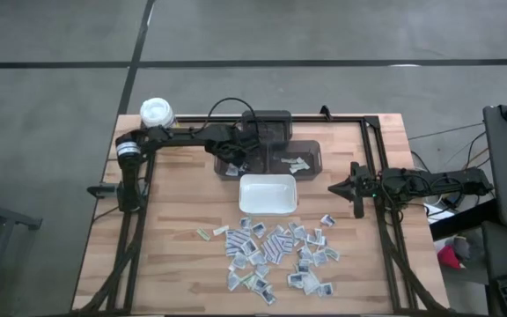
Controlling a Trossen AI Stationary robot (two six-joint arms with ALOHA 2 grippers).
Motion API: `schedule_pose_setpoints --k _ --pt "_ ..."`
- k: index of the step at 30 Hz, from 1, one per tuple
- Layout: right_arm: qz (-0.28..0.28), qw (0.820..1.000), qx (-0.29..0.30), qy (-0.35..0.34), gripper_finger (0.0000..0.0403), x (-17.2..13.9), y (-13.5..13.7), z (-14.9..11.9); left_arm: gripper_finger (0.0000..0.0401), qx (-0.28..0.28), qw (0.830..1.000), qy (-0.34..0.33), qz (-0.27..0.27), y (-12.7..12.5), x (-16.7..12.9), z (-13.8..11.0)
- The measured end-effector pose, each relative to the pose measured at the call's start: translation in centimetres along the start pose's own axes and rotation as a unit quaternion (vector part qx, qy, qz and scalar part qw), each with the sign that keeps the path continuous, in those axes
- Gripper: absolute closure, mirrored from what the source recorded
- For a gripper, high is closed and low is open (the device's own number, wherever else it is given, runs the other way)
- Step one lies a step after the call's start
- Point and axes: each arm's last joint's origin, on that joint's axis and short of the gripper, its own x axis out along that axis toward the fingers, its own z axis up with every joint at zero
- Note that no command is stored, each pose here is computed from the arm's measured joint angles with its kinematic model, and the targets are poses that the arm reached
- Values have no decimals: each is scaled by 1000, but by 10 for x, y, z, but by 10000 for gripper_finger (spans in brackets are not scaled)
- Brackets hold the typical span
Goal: Pick & Place First Aid Supplies
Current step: Put the alcohol pad into the bottom left black bin
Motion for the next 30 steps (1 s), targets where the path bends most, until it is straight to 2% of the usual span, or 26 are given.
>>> schedule_pose_setpoints --k 7,12,21,30 --pt "0 1000 0 0 394 0 0 0 275 12 998 18 -56 -20 -38 -9" --pt "0 1000 0 0 394 0 0 0 275 22 996 21 -78 -42 -61 -30" --pt "1 1000 0 0 394 0 0 0 275 17 993 35 -113 -80 -92 -93" --pt "1 1000 0 0 394 0 0 0 275 -48 989 68 -125 -100 -111 -160"
